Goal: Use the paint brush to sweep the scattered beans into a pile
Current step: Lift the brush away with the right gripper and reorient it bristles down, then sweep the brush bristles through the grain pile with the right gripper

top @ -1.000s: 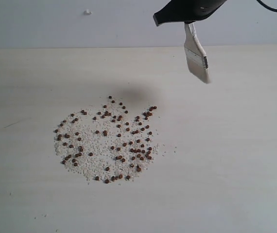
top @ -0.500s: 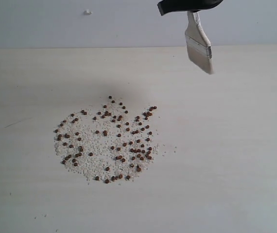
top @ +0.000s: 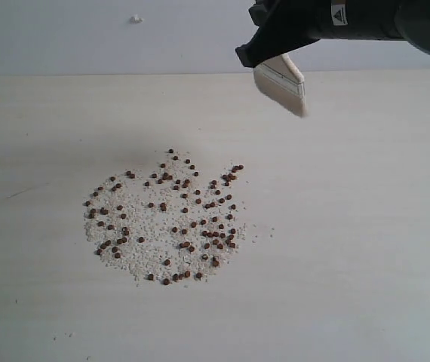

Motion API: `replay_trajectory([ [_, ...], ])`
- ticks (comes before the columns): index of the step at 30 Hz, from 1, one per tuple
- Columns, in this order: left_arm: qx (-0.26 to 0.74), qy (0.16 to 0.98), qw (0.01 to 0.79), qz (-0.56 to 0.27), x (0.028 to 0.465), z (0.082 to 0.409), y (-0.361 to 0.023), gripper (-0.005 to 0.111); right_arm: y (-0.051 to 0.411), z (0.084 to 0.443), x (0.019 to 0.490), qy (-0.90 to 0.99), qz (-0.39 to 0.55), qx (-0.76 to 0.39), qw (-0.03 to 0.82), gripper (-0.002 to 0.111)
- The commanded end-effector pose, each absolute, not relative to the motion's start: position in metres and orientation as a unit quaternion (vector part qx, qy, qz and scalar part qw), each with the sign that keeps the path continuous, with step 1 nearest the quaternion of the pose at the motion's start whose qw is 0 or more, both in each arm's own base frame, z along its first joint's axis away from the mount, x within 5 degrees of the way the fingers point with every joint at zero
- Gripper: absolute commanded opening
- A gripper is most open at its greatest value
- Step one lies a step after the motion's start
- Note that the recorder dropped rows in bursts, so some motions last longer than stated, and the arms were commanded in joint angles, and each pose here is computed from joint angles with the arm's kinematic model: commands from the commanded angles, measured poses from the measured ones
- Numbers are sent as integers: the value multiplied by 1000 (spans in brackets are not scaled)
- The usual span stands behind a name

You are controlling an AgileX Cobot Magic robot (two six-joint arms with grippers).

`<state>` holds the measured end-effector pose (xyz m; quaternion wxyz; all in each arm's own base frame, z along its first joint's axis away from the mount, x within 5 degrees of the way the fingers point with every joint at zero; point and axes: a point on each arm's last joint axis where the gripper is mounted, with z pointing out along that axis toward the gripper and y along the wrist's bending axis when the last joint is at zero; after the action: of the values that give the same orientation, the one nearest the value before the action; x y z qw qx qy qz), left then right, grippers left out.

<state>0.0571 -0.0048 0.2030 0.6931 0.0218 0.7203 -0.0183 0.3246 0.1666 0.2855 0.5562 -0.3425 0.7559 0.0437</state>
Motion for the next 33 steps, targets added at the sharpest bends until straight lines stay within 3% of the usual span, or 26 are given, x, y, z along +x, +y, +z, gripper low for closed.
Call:
replay_trajectory([
  [1, 7, 723, 689, -39, 57, 201, -6, 0, 167, 304, 318, 714, 47, -364, 596, 0],
  [5, 9, 724, 688, -38, 57, 201, -6, 0, 167, 306, 319, 699, 36, -378, 606, 0],
  [9, 9, 724, 688, -38, 57, 201, -6, 0, 151, 313, 329, 698, 27, -326, 637, 0],
  [12, 9, 724, 688, -38, 57, 201, -6, 0, 118, 317, 344, 701, -36, -253, 665, 0],
  [15, 9, 724, 688, -38, 57, 201, -6, 0, 110, 290, 360, 735, -64, -241, 631, 0],
  [19, 9, 724, 688, -38, 57, 201, -6, 0, 137, 240, 367, 736, -66, -247, 627, 0],
  [23, 9, 724, 688, -38, 57, 201, -6, 0, 155, 212, 356, 708, -94, -204, 669, 0],
  [33, 9, 724, 688, -38, 57, 201, -6, 0, 190, 152, 343, 749, -76, -276, 598, 0],
])
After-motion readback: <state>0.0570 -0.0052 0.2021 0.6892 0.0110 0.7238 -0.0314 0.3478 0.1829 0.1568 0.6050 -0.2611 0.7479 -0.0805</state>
